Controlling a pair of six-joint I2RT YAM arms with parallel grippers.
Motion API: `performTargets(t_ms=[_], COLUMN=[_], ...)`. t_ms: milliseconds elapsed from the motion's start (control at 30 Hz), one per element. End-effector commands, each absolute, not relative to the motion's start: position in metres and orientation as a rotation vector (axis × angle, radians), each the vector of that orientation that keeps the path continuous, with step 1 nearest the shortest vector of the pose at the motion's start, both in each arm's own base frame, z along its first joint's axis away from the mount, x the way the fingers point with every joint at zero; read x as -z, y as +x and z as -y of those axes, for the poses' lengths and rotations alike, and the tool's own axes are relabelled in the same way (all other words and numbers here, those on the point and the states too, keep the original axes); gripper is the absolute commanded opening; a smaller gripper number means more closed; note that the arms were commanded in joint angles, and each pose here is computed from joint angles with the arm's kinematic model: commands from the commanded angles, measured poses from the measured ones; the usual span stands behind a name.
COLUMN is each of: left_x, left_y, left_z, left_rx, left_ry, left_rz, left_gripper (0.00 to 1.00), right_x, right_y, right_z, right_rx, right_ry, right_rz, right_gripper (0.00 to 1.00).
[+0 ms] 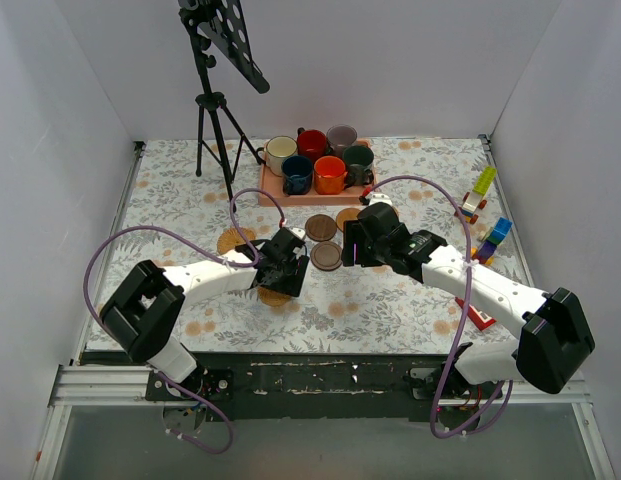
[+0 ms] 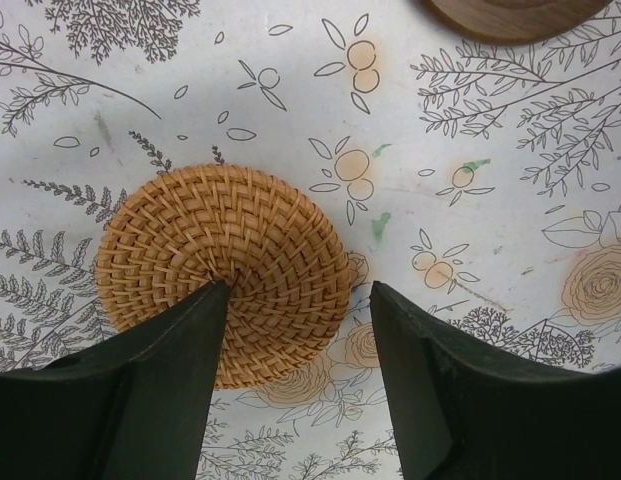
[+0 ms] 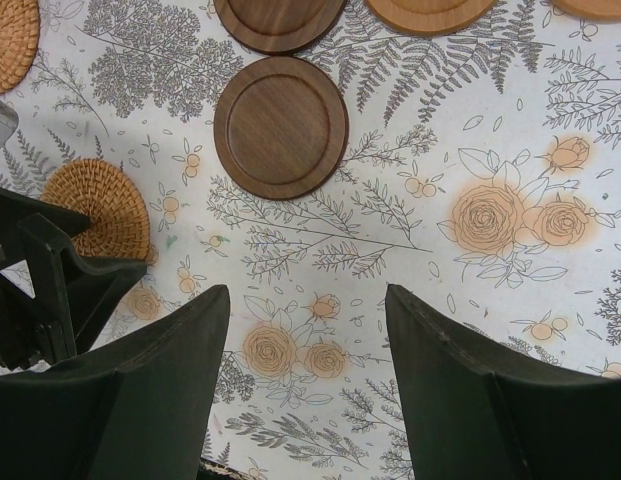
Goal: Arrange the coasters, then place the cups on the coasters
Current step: Move the coaster to the center of the board.
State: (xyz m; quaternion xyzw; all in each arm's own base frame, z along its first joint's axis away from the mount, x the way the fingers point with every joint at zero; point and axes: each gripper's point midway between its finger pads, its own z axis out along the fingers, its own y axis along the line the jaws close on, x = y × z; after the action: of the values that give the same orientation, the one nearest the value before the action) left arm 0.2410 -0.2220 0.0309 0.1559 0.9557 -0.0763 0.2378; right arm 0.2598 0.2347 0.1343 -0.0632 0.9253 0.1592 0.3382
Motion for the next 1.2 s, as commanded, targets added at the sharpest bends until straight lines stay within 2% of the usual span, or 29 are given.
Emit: performTargets(t_ms=[0,867,1167], left_x=[-0.018,-0.008,-0.006], left_y=[0.238,0.268,0.276], left_z=[0.206,0.185,0.180], left_rx=[0.096,-0.111,-0.104], left_ry=[0.403,0.322,0.288], left_rz=[-2.651,-2.595,-2.612], left_gripper=[0.58,0.55,0.55], right_x=[-0.149,-0.156,-0.157], right_y=[0.268,0.268,0.271], right_z=[-0.237,-0.230,-0.234], right_rx=[-0.432,-0.424,-0.426], right_ry=[-0.131,-0.093,-0.104], right_rz=[-2.353,-2.328,-2.329], right_gripper=[0.71,0.71,0.71])
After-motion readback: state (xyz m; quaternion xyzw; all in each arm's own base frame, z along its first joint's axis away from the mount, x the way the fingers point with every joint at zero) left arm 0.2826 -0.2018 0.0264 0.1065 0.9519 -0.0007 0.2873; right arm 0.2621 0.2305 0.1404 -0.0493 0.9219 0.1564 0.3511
